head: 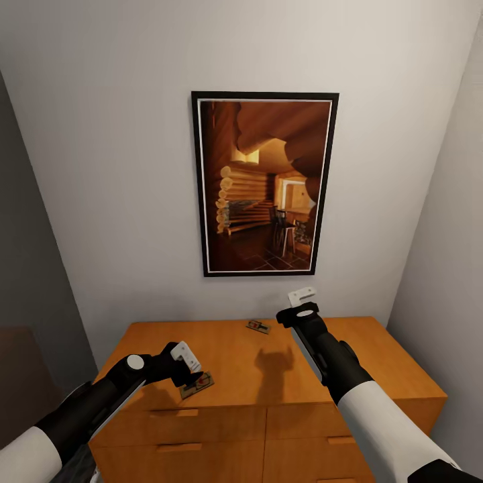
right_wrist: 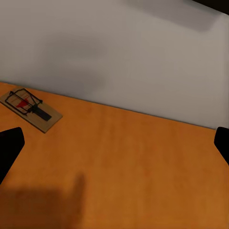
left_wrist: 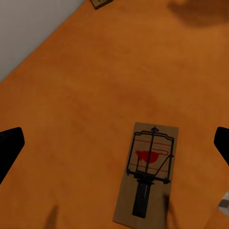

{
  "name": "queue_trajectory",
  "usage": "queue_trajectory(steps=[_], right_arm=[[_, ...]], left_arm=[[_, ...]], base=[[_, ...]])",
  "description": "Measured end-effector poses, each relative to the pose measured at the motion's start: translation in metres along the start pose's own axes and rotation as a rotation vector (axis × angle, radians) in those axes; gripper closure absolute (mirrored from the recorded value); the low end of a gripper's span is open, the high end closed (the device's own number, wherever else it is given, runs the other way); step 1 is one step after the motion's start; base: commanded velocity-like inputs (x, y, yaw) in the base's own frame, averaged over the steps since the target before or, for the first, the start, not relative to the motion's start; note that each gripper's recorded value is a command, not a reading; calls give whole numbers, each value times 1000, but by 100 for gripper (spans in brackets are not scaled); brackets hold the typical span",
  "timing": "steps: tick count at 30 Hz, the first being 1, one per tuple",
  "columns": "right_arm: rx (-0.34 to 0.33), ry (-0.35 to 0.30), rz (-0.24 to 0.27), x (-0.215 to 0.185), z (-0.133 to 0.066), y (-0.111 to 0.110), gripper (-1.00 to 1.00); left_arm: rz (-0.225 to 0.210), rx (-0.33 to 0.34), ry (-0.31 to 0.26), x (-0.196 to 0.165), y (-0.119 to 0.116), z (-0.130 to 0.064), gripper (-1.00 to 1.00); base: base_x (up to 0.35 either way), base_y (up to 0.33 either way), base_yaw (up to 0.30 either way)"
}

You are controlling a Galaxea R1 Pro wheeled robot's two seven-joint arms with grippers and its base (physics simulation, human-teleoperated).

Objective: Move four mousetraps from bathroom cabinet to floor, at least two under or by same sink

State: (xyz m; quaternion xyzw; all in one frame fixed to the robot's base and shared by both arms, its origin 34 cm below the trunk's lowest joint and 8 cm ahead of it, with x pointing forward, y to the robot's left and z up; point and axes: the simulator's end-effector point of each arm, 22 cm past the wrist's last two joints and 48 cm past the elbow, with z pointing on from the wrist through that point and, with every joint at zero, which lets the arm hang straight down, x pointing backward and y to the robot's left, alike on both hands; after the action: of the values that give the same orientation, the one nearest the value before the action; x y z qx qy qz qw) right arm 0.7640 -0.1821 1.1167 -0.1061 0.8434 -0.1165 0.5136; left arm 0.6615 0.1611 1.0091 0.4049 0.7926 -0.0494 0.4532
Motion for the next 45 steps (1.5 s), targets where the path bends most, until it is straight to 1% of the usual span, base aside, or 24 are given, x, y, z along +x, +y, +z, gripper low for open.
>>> queue_trajectory(steps=[24, 36, 45], right_arm=[[0, 7, -2, 3, 1, 0, -100], [1, 7, -3, 3, 1, 0, -100], [1, 6, -3, 3, 1, 0, -100]], left_arm=[[-4, 7, -1, 0, -2, 0, -100], [-7, 21, -9, -6, -10, 4, -100], [-10, 23, -10, -7, -12, 5, -100]], base=[[0, 0, 0], [0, 0, 0], [0, 0, 0]])
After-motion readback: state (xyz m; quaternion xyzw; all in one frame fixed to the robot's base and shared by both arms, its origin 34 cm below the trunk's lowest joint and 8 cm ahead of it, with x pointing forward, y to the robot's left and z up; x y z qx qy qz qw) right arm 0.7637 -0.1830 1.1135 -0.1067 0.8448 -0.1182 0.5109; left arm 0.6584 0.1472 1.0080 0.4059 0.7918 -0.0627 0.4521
